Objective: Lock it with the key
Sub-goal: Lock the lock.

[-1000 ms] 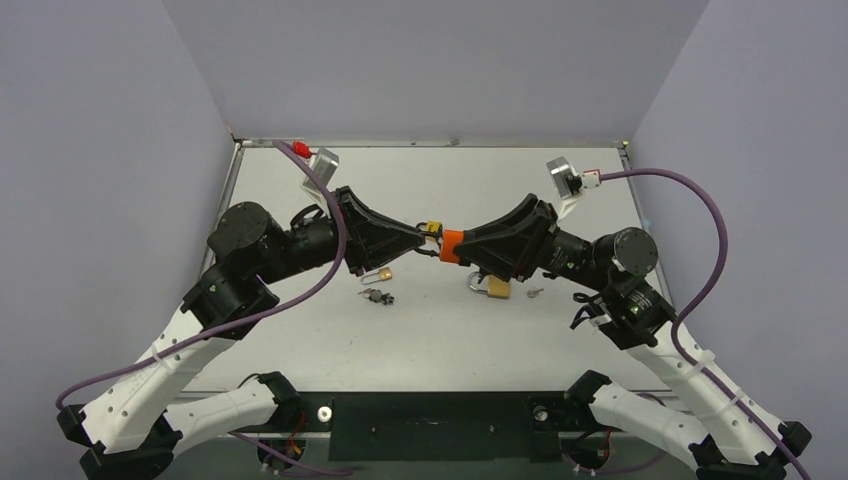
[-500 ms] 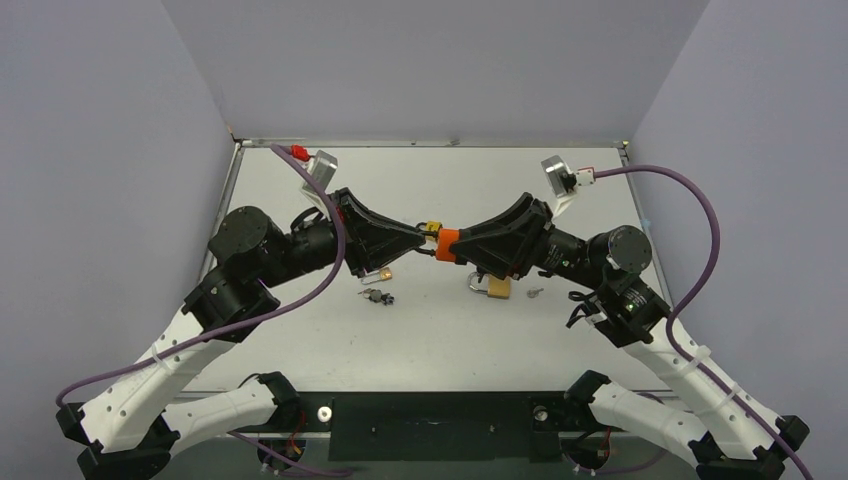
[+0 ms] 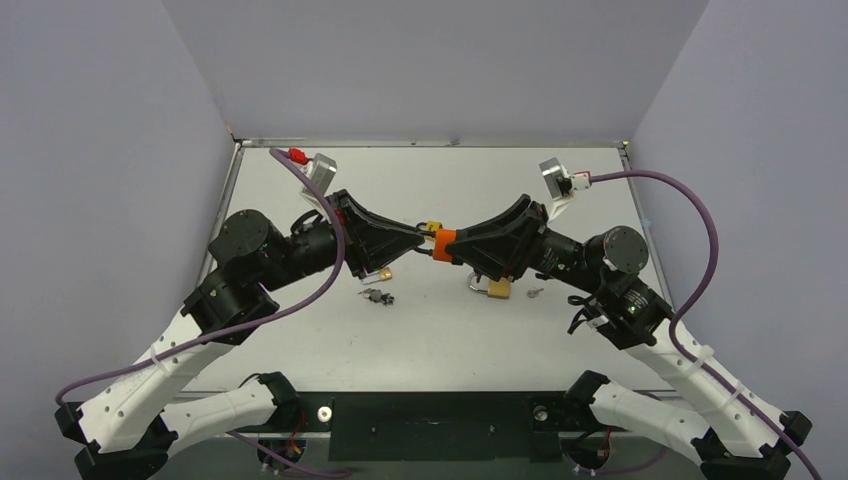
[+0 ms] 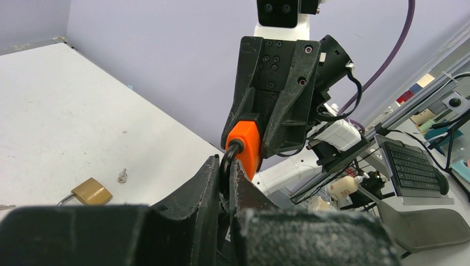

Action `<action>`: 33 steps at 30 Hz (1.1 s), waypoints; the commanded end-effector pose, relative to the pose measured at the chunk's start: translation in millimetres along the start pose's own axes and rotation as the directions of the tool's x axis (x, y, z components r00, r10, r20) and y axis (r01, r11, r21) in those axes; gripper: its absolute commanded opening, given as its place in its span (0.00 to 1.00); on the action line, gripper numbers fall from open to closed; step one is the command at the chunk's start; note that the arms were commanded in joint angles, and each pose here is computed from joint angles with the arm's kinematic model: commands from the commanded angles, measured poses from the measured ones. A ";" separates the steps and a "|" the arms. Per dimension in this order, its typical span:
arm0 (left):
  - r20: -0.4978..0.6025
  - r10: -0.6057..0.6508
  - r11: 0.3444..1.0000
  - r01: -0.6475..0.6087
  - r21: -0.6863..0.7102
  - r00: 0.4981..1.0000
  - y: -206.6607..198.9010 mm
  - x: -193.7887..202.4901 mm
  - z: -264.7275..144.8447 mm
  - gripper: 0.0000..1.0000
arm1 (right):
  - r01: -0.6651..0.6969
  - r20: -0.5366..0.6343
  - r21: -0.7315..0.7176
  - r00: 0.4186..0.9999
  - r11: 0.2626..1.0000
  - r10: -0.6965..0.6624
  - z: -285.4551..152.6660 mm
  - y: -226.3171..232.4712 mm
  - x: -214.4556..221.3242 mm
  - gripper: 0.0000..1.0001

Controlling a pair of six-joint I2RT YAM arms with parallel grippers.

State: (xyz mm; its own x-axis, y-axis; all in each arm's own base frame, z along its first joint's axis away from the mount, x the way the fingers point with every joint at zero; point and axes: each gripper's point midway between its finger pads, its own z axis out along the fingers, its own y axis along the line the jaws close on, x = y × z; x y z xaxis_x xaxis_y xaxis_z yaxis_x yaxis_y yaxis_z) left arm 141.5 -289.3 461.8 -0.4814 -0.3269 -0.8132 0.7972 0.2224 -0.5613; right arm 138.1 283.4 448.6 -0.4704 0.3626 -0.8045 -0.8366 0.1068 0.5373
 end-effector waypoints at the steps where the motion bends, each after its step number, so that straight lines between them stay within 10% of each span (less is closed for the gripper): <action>1: -0.087 -0.020 0.998 0.025 0.052 0.996 -8.2 23.1 10.0 0.00 | 0.034 0.000 -0.015 0.999 0.999 -0.034 12.4 3.1 -2.3 0.00; 33: -0.146 0.000 0.999 0.007 0.046 0.989 -12.0 34.0 17.0 0.00 | 0.043 -0.125 0.005 0.991 0.999 -0.043 30.8 0.5 32.5 0.00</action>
State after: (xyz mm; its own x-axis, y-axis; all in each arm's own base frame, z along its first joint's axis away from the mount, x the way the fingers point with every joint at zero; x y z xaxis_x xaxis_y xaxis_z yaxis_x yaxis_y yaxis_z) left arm 141.9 -287.5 464.6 -0.4355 -0.3169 -0.8426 0.8091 0.2725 -0.5206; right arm 135.1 292.4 451.5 -0.4356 0.3331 -0.8362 -0.8446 0.1700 0.5077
